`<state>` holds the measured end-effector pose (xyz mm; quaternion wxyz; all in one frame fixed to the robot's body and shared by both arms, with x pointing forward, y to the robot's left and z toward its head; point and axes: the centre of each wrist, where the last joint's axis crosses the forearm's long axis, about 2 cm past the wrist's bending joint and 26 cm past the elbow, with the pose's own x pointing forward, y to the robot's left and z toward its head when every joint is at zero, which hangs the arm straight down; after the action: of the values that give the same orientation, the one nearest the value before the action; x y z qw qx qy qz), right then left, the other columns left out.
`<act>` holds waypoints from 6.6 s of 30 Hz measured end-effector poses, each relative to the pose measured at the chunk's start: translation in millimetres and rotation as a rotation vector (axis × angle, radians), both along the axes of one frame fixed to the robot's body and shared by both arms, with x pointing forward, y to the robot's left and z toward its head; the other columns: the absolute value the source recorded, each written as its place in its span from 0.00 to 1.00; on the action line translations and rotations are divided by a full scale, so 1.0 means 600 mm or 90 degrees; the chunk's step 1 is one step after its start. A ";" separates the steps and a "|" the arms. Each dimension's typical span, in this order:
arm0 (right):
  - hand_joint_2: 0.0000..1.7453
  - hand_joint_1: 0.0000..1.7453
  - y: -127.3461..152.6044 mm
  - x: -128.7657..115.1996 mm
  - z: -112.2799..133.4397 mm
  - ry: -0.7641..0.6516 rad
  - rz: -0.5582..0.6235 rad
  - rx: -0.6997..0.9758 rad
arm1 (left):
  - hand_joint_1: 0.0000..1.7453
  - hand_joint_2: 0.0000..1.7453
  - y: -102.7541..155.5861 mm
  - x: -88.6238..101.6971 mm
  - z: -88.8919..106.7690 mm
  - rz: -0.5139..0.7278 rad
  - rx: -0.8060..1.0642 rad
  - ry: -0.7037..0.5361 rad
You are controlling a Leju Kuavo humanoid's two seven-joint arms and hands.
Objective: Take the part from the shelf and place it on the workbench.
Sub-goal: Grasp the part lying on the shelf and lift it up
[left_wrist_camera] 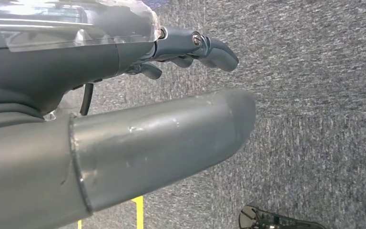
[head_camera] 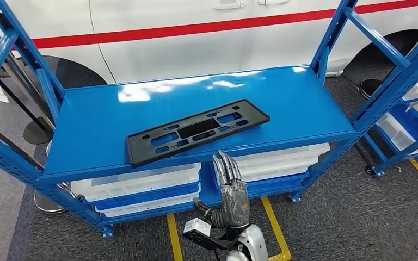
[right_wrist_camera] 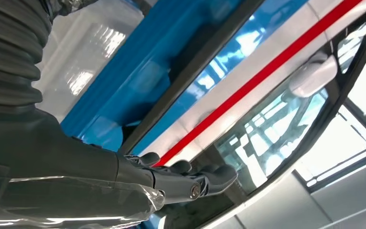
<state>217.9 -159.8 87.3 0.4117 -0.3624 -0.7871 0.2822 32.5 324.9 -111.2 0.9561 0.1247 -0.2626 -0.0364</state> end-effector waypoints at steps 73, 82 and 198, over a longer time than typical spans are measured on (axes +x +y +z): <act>1.00 0.00 -0.010 0.000 -0.030 0.104 -0.129 -0.127 | 0.00 0.00 0.002 0.007 0.001 -0.081 0.016 0.031; 1.00 0.00 -0.002 0.040 -0.019 0.091 -0.116 -0.117 | 0.00 0.00 -0.004 0.012 0.001 -0.085 -0.002 0.029; 1.00 1.00 0.026 0.059 0.208 -0.082 0.356 0.419 | 0.00 0.75 -0.052 0.006 -0.001 -0.064 -0.038 0.074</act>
<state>253.1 -144.2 212.4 0.3631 -0.0015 -0.9271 0.0934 36.2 293.8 -112.0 0.9699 0.0802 -0.2139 -0.0839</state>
